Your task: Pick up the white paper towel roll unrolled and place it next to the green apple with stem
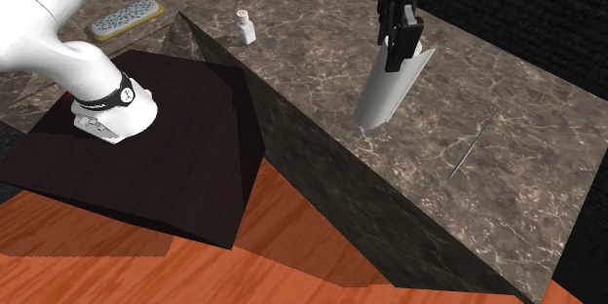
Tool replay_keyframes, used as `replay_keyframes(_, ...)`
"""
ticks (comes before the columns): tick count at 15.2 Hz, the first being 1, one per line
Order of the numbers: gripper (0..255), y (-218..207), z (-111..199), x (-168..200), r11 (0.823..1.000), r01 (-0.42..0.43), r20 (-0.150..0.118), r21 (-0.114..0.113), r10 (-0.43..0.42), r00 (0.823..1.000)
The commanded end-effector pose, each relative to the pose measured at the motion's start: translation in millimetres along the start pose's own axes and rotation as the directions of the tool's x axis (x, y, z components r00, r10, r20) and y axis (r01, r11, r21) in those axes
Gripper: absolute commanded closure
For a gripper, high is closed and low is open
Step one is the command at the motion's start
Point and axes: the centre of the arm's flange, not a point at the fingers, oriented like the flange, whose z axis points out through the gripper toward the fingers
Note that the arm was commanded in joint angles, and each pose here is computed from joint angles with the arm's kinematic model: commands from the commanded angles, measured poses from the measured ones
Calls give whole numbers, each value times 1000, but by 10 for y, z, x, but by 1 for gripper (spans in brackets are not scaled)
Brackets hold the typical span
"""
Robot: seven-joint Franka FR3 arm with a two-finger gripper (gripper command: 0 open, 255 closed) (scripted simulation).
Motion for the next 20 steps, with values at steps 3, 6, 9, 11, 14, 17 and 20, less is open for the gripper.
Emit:
replay_keyframes(3,255,12,-211,23,1000,0,0,0,0,1000)
replay_keyframes(6,255,23,-368,40,1000,0,0,0,0,1000)
replay_keyframes(9,255,34,-525,57,1000,0,0,0,0,1000)
replay_keyframes(11,255,41,-630,68,1000,0,0,0,0,1000)
replay_keyframes(14,255,52,-787,85,1000,0,0,0,0,1000)
replay_keyframes(17,255,63,-945,102,1000,0,0,0,0,1000)
replay_keyframes(20,255,74,-1102,119,1000,0,0,0,0,1000)
